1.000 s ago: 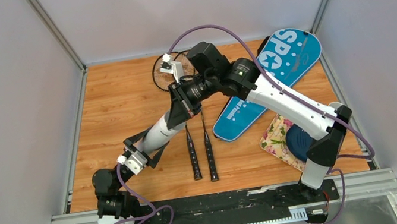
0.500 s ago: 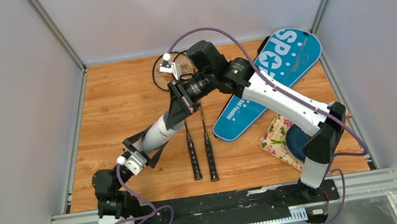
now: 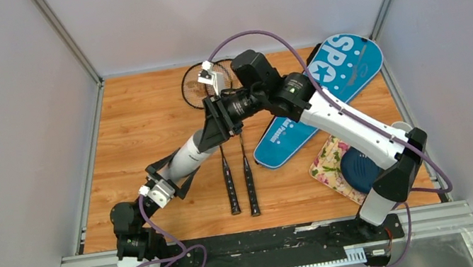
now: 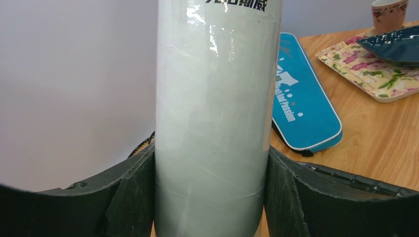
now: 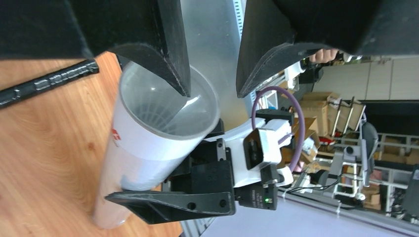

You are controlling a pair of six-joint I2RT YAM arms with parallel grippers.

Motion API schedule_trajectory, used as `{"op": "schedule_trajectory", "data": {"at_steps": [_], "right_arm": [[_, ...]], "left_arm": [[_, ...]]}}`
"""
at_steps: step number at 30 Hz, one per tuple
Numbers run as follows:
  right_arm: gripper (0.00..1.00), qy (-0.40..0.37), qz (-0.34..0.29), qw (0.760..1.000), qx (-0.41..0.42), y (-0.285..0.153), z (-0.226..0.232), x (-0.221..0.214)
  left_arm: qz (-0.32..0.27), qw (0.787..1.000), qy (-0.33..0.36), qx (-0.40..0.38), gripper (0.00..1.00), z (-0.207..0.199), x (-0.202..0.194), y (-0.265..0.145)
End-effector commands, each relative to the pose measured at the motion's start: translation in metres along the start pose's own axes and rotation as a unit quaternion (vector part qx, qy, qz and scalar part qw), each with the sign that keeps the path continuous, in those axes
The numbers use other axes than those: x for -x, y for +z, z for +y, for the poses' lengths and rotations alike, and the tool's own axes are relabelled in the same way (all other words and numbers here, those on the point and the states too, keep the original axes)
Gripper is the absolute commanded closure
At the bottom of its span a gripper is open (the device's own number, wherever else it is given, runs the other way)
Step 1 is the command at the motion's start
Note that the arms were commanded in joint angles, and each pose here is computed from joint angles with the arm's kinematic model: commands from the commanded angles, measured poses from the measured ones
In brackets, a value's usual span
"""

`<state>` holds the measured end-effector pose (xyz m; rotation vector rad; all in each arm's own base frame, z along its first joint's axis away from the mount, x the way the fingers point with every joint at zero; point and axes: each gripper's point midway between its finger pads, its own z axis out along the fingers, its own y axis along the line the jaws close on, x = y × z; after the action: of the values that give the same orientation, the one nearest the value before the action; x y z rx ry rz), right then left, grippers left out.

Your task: Pack up the badminton gear

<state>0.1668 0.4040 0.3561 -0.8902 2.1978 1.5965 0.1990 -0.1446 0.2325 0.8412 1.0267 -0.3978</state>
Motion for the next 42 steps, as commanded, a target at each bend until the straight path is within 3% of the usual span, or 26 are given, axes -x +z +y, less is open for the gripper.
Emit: {"op": "schedule_trajectory", "data": {"at_steps": [1, 4, 7, 11, 24, 28, 31, 35, 38, 42], "right_arm": [[0.54, -0.030, -0.054, 0.997, -0.040, -0.019, -0.003, 0.015], [0.55, -0.030, -0.075, 0.996, -0.048, -0.024, -0.006, 0.023], [0.62, -0.032, -0.096, 0.993, -0.062, -0.023, -0.012, 0.032], [0.99, -0.025, -0.110, 0.991, -0.078, -0.015, -0.023, 0.040], [1.00, -0.018, -0.082, 0.990, -0.115, 0.026, -0.046, 0.010], [1.00, -0.044, -0.105, 0.984, -0.138, 0.007, -0.042, 0.021], [0.97, -0.059, -0.178, 0.971, -0.151, -0.047, -0.025, 0.047], [0.73, -0.070, -0.274, 0.941, -0.185, -0.122, -0.019, 0.055], [0.71, -0.070, -0.289, 0.933, -0.202, -0.146, -0.023, 0.034], [0.69, -0.046, -0.259, 0.936, -0.236, -0.147, -0.049, -0.006]], "left_arm": [[0.025, 0.998, -0.064, -0.002, 0.97, -0.009, -0.016, -0.003], [0.024, 0.998, -0.064, -0.002, 0.97, -0.009, -0.016, -0.003], [0.023, 0.998, -0.064, -0.002, 0.97, -0.009, -0.015, -0.003], [0.023, 0.998, -0.066, 0.000, 0.97, -0.009, -0.016, -0.003], [0.028, 0.997, -0.068, 0.007, 0.97, -0.006, -0.018, -0.002], [0.031, 0.996, -0.077, 0.020, 0.97, -0.002, -0.019, -0.002], [0.055, 0.990, -0.096, 0.092, 0.96, 0.023, -0.028, -0.004], [0.119, 0.953, -0.120, 0.250, 0.96, 0.078, -0.048, -0.020], [0.193, 0.916, -0.140, 0.322, 0.96, 0.106, -0.069, -0.030], [0.309, 0.856, -0.121, 0.395, 0.95, 0.145, -0.108, -0.039]]}}
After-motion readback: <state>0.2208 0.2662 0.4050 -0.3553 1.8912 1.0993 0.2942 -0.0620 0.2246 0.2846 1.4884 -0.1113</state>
